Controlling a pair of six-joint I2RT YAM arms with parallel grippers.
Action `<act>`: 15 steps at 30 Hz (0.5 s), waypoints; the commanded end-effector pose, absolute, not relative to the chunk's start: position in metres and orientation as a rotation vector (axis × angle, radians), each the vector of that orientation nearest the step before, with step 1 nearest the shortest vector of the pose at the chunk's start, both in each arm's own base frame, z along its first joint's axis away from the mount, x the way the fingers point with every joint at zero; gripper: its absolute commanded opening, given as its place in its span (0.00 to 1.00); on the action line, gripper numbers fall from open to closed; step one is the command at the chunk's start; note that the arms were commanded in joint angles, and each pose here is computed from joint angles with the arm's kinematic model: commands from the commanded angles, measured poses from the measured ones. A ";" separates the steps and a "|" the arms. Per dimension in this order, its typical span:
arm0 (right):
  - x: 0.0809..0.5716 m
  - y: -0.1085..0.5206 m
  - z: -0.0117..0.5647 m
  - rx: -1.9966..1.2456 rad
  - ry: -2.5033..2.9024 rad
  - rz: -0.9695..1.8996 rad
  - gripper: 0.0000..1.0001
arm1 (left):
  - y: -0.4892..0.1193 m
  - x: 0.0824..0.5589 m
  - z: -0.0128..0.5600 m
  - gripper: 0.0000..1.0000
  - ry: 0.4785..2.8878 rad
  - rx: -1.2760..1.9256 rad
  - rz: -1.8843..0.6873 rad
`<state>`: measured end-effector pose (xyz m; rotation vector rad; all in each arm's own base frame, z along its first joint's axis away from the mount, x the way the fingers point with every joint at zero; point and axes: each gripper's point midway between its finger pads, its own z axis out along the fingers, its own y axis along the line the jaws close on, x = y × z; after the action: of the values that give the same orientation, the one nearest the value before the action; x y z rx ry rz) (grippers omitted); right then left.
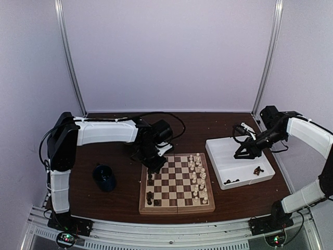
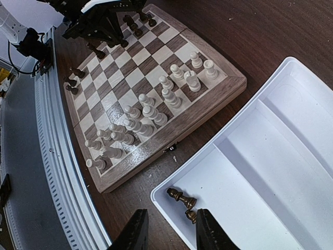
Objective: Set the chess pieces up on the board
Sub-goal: Place the pawn at f7.
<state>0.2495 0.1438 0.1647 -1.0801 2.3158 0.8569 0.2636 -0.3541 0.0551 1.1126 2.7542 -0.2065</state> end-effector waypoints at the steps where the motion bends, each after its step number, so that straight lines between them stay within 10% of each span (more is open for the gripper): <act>1: 0.247 0.143 0.162 -1.081 2.325 0.870 0.35 | -0.358 0.274 0.050 0.11 2.739 1.080 -0.204; 15: 0.246 0.143 0.162 -1.082 2.326 0.880 0.35 | -0.359 0.277 0.046 0.11 2.742 1.069 -0.198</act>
<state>0.2494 0.1439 0.1646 -1.0827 2.3146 0.8570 0.2682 -0.3581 0.0546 1.1029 2.7347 -0.2128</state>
